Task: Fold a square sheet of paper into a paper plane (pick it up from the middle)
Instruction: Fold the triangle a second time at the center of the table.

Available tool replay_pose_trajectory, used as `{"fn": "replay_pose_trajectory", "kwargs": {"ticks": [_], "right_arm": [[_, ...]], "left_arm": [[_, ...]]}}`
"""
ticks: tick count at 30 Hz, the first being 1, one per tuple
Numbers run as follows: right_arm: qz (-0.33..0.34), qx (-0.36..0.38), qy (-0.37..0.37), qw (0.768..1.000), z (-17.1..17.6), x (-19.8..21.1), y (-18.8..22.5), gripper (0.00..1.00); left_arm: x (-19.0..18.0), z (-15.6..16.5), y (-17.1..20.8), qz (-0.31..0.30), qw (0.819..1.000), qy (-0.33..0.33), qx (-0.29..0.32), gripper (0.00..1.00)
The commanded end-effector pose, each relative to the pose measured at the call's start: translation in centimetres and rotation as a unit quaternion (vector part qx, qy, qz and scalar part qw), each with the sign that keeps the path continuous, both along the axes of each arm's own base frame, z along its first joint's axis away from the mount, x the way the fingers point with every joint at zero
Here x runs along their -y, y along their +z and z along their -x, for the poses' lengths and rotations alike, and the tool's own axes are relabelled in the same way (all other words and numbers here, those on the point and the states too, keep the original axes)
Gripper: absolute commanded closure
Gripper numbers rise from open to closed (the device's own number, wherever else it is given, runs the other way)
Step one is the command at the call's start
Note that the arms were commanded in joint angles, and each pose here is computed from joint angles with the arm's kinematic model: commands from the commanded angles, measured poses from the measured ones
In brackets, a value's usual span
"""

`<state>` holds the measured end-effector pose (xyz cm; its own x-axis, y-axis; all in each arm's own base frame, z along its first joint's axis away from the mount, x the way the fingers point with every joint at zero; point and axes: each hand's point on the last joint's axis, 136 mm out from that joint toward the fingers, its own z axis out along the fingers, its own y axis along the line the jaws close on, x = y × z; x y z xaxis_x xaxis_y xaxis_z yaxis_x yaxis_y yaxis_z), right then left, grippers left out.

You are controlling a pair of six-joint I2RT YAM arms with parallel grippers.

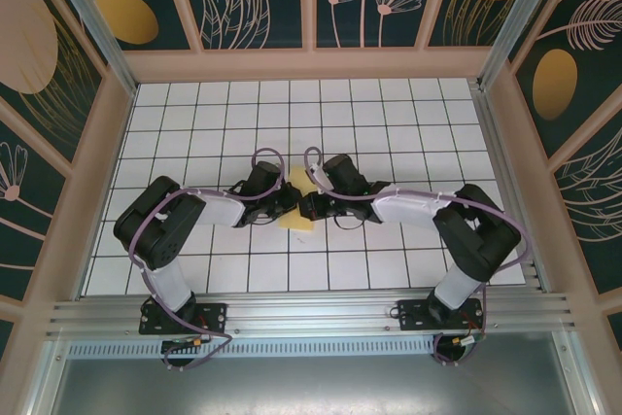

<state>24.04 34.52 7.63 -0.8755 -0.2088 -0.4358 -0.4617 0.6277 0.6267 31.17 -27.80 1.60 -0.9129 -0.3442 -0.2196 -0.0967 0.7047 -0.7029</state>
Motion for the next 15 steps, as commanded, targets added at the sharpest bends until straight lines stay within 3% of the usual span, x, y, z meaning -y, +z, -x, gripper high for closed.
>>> {"fn": "replay_pose_trajectory", "kwargs": {"ticks": [1,15], "right_arm": [[-0.01,-0.025,-0.006,1.0,0.4,-0.4,-1.2,0.94],[0.012,-0.07,-0.021,0.997,0.2,0.4,-4.5,0.97]], "left_arm": [[-1.2,1.2,-2.5,-0.035,0.999,-0.002,-0.029,0.87],[-1.2,1.3,-2.6,-0.036,0.999,-0.005,-0.031,0.87]]}}
